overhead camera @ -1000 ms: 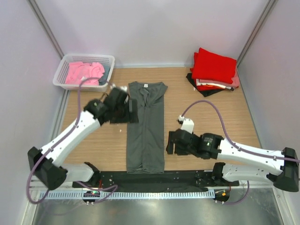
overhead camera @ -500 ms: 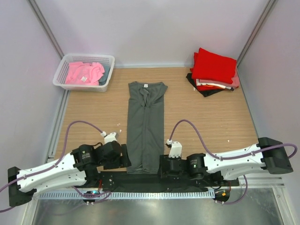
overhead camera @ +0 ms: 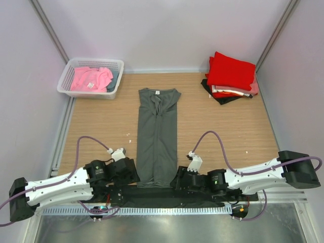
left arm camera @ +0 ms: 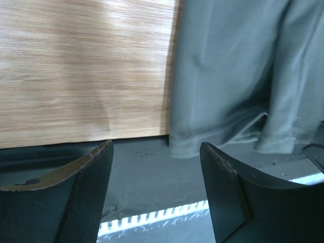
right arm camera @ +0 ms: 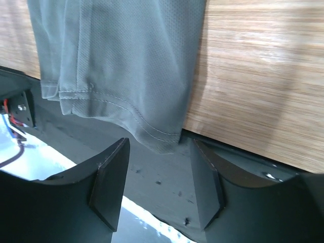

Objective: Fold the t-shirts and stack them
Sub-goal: Fold the tshirt

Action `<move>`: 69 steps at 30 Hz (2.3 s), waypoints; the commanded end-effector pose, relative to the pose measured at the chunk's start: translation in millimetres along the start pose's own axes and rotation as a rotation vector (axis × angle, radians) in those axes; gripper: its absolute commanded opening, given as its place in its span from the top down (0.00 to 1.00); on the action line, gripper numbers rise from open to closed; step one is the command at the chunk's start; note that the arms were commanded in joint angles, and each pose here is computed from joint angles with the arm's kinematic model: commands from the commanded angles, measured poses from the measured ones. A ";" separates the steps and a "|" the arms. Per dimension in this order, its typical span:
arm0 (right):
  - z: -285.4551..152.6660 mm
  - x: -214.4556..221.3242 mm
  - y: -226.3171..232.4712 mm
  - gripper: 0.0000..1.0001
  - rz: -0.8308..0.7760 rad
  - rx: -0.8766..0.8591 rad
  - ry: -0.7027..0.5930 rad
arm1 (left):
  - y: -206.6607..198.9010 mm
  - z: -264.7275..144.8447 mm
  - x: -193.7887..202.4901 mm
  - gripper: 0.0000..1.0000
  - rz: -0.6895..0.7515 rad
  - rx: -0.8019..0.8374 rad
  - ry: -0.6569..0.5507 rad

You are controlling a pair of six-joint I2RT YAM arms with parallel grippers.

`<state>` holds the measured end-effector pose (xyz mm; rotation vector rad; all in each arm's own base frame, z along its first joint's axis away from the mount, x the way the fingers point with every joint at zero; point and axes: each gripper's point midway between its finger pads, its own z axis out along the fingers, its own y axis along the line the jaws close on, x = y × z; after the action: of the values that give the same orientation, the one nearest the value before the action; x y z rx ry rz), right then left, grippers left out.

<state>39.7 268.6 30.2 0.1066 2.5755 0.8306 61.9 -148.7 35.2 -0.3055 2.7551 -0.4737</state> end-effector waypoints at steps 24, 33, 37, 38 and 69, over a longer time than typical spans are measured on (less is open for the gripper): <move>11.1 -1.8 -22.3 0.78 0.070 0.025 -0.033 | -22.5 27.7 32.5 0.91 -0.017 0.043 0.055; -3.0 -16.4 -39.5 0.99 0.110 0.068 -0.086 | -29.2 17.3 30.8 1.00 -0.002 0.066 0.034; -11.8 -22.6 -34.9 0.99 0.114 0.039 -0.095 | -27.6 10.8 26.4 1.00 0.005 0.061 0.015; -13.2 -23.1 -32.3 0.99 0.101 0.031 -0.094 | -29.1 9.7 25.7 1.00 0.007 0.066 0.013; -35.8 -181.0 34.4 0.99 -0.118 0.168 -0.240 | -99.5 -48.3 -130.7 0.94 0.180 0.001 -0.141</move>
<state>172.0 233.7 130.2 0.2151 2.4078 0.5295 162.0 -188.8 136.0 -0.1946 2.6360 -0.3749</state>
